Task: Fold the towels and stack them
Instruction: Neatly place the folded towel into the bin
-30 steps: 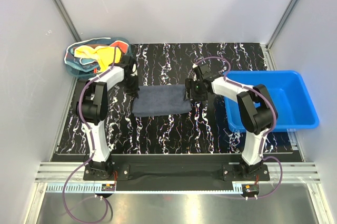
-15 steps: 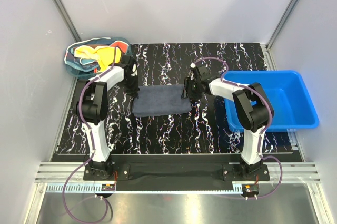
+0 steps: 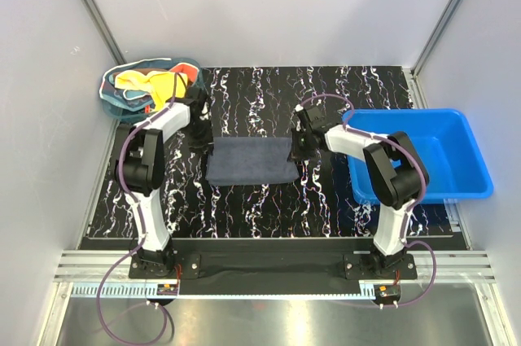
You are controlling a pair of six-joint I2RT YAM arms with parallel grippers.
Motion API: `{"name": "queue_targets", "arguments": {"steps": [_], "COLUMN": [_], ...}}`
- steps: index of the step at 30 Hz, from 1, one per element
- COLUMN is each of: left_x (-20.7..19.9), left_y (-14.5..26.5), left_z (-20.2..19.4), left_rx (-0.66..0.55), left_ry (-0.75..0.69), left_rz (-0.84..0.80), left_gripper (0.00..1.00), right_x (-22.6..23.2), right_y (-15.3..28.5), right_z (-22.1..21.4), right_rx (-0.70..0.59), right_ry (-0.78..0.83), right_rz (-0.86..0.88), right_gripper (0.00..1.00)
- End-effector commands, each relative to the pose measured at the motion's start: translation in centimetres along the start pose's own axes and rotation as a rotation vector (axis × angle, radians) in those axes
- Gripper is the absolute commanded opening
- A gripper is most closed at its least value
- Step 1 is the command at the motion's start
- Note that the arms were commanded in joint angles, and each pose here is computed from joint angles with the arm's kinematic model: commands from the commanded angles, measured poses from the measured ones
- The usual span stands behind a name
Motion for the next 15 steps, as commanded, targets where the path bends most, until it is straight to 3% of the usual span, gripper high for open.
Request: {"name": "queue_targets", "arguments": {"steps": [1,2,7,15], "left_x": [0.8,0.8,-0.1,-2.3], "left_y": [4.5,5.3,9.5,11.0], "left_z": [0.6,1.0,1.9,0.6], "left_rx": [-0.099,-0.127,-0.228,-0.209], "left_ry": [0.014,0.013,-0.029,-0.109], "left_rz": [0.076,0.087,0.013,-0.18], "left_gripper": [0.42,0.47,0.48,0.47], "right_x": [0.0,-0.2,-0.2,-1.1], "right_y": [4.4,5.3,10.1,16.1], "right_z": [-1.0,-1.7,-1.6,-1.1], "right_rx": [0.081,0.129,0.135,0.191], "right_ry": [0.062,0.061,0.097,0.141], "right_rz": [-0.094,-0.12,-0.205,-0.352], "right_gripper": [0.0,0.0,0.0,0.0]}}
Point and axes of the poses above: each gripper's point midway between its finger pads, its own y axis back along the fingers, its own x axis along the line the jaws close on, z = x × y, the point moved 8 cm from there along y, back along the fingers, and after that the axes turned 11 degrees about y, right-handed, at the moved point
